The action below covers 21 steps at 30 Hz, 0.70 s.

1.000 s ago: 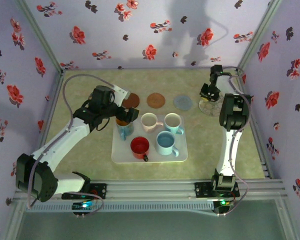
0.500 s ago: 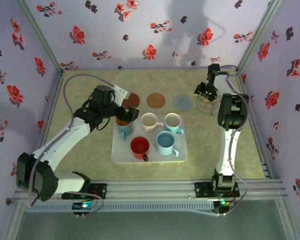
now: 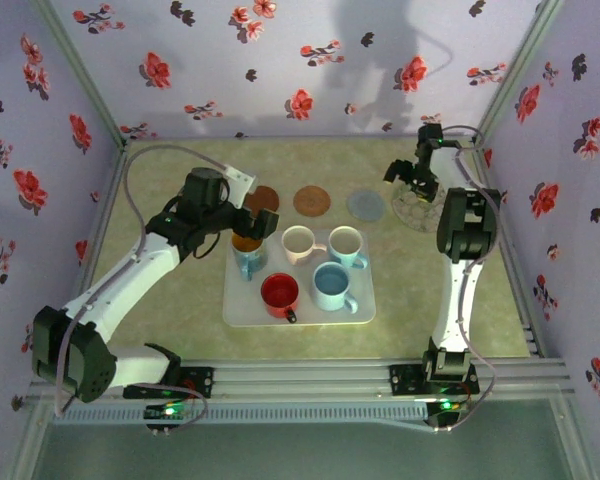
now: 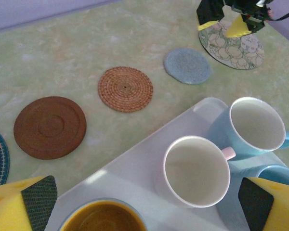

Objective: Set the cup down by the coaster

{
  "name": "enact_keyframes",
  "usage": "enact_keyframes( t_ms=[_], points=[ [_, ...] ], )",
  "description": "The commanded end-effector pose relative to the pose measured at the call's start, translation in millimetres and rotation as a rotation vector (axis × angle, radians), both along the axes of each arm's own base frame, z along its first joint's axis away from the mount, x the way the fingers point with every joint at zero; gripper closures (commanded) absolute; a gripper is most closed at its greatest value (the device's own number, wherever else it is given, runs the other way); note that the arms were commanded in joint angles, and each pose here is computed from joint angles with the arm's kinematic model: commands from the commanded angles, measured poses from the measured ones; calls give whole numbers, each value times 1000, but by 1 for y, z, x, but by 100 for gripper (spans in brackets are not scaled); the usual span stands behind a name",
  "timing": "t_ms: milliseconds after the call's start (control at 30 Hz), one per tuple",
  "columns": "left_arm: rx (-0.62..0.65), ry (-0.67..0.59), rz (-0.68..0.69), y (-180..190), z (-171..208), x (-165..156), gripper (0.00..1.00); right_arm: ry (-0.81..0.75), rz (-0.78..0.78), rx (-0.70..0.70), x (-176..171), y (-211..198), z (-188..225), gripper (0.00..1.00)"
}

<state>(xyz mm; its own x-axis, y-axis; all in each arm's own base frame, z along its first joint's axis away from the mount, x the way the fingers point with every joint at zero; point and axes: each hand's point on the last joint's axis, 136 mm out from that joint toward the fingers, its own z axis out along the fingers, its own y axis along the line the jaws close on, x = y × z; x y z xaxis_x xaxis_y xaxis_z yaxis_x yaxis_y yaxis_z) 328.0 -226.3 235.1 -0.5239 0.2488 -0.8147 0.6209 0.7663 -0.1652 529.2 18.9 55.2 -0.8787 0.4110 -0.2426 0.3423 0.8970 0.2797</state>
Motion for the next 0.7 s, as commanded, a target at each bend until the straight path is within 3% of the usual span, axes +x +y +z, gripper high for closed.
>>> enact_keyframes(
  t_ms=[0,233,667],
  points=[
    [-54,-66,51,4,37,6,0,-126,29,8,0,7,60,0],
    [-73,-147,184,28,83,8,0,-225,70,8,-28,22,109,0],
    [23,62,405,73,92,-19,0,-456,177,102,-122,73,175,0]
  ],
)
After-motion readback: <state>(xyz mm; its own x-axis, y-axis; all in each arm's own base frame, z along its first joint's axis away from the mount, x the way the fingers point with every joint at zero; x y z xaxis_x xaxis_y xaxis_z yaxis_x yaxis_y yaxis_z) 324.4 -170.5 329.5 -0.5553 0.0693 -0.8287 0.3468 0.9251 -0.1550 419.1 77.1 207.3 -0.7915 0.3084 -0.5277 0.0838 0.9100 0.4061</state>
